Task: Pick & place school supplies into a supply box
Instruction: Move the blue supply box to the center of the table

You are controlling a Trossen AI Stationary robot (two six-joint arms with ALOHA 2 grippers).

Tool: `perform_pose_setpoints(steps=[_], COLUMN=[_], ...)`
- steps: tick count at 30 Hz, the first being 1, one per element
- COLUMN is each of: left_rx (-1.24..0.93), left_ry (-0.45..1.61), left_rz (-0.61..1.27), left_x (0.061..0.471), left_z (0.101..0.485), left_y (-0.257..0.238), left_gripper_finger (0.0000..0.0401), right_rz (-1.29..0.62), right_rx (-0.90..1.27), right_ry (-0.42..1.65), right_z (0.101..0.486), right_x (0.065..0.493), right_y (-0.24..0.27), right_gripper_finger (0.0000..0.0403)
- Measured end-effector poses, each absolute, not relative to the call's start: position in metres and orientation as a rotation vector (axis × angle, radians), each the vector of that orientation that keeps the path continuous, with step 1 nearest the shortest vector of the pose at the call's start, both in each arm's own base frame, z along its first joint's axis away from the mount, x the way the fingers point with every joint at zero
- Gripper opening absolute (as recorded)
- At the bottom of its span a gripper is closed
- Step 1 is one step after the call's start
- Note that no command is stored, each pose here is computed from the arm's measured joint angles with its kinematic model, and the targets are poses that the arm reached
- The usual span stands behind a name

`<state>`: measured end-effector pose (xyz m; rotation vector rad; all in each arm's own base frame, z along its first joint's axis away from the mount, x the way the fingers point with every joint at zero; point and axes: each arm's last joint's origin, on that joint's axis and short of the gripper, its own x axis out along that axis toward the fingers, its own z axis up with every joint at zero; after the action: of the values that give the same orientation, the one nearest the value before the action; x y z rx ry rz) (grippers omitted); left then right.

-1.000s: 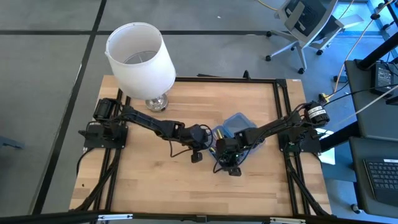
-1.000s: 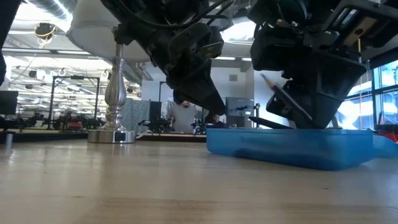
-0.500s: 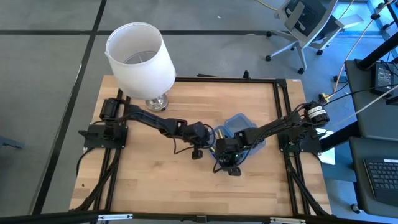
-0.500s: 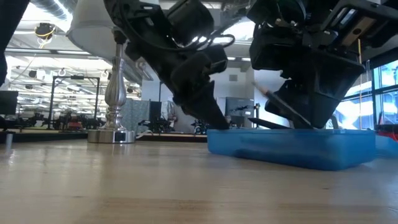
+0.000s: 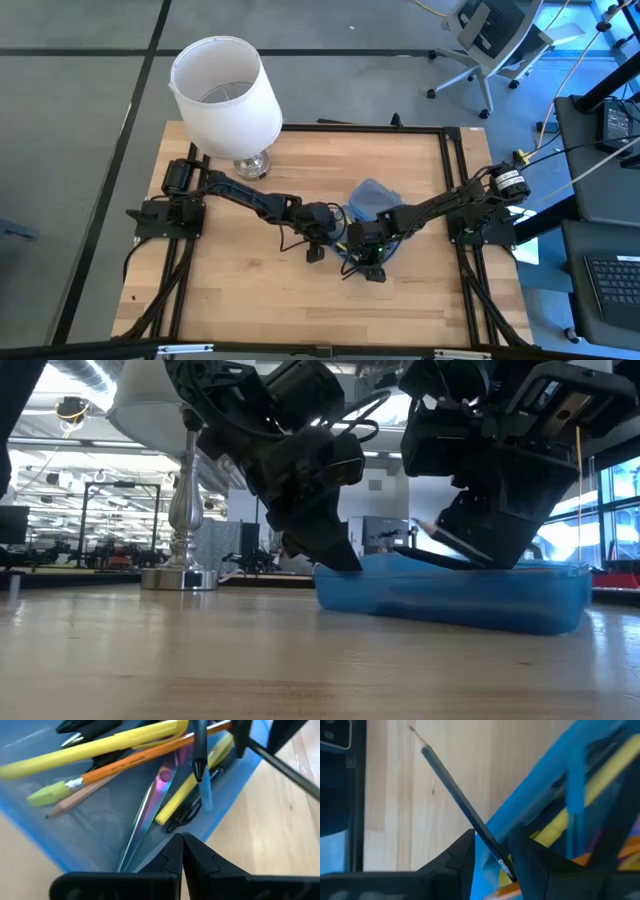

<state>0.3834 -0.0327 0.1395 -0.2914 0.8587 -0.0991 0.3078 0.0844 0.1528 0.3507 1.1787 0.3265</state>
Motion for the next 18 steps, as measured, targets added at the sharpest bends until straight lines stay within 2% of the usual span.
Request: perform_pose_setpoints(steps=[6,18], left_rx=[-0.394,-0.445], left_ry=[0.882,0.851], left_rz=[-0.134,-0.164], left_x=[0.382,0.382], left_z=[0.139,0.141], left_y=[-0.047,-0.069], left_gripper_finger=[0.0001,0.0003], right_rz=[0.239,0.166], right_rx=[0.333,0.28], right_ry=[1.158,1.129], right_z=[0.158,0.162], right_x=[0.307,0.307], right_y=[0.082,0.074], right_gripper_finger=[0.0123,0.0123])
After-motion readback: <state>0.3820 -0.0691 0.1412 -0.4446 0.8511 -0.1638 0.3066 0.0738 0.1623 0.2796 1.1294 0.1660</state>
